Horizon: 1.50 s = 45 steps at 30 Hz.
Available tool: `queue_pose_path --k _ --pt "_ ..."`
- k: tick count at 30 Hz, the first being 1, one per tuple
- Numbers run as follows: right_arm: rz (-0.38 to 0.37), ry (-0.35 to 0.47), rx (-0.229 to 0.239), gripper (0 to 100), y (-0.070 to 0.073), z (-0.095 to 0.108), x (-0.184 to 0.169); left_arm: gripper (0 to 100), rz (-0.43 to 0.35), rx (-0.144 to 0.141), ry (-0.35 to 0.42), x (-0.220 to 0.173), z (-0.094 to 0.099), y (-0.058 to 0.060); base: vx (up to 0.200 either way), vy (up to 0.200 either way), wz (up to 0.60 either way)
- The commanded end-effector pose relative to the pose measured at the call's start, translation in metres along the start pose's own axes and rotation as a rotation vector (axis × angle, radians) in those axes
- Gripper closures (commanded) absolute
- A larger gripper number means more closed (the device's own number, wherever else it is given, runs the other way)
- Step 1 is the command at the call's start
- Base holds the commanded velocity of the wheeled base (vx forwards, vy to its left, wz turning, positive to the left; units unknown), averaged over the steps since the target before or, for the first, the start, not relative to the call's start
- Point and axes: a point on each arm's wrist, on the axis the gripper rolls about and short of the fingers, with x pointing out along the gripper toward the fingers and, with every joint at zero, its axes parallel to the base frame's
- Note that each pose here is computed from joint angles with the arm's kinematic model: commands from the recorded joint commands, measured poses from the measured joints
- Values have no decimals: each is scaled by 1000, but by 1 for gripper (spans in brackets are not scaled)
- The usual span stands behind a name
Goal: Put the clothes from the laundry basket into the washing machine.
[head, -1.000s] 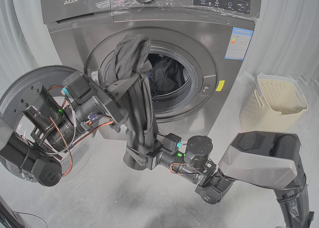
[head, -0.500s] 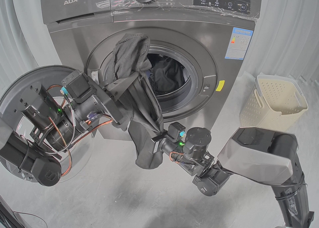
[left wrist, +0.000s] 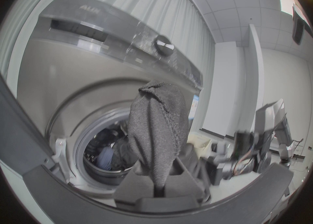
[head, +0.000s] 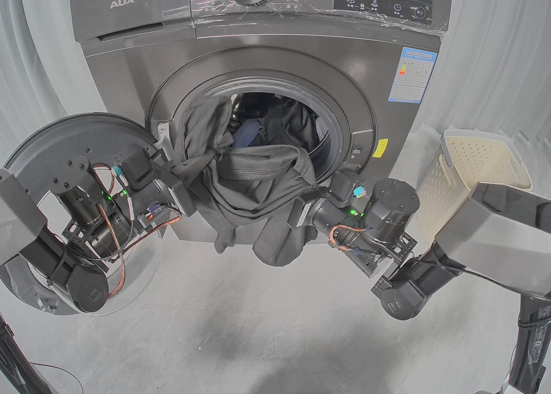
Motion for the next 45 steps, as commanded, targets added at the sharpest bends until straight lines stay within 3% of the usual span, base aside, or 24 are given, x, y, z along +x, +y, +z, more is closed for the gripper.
queue_pose_path --k 1,6,8,9,10,13,15,19,23,31,34,45 --pt "-3 -65 1 100 1 39 -12 100 44 -31 145 -8 -45 16 0 0 0" --pt "-3 -64 1 100 1 39 -12 100 34 1 197 -12 -59 15 0 0 0" --pt "-3 -64 -1 100 0 39 -12 100 -43 0 247 -21 -68 9 0 0 0" --pt "-3 -64 -1 100 0 39 -12 0 -43 0 247 -21 -68 9 0 0 0" --pt "-8 -70 -1 100 -2 40 -11 0 -83 -10 258 -24 -69 5 0 0 0" --pt "-18 -73 -3 100 -6 41 -11 0 -94 -21 285 -30 -73 3 0 0 0" --pt "-43 -83 -11 100 -17 43 -10 0 -124 -39 351 -45 -83 -4 0 0 0" --pt "-56 -88 -14 100 -22 45 -9 0 -217 -14 394 -58 -91 -9 0 0 0" --pt "-56 -88 -14 100 -22 46 -9 0 -239 6 428 -67 -95 -14 0 0 0" --pt "-19 -66 -5 100 -7 37 -8 0 -316 21 404 -68 -91 -18 0 0 0" --pt "6 -36 0 100 2 24 -7 0 -352 38 364 -58 -87 -18 0 0 0" --pt "85 15 16 100 35 -1 -5 0 -342 79 287 -35 -80 -15 0 0 0"
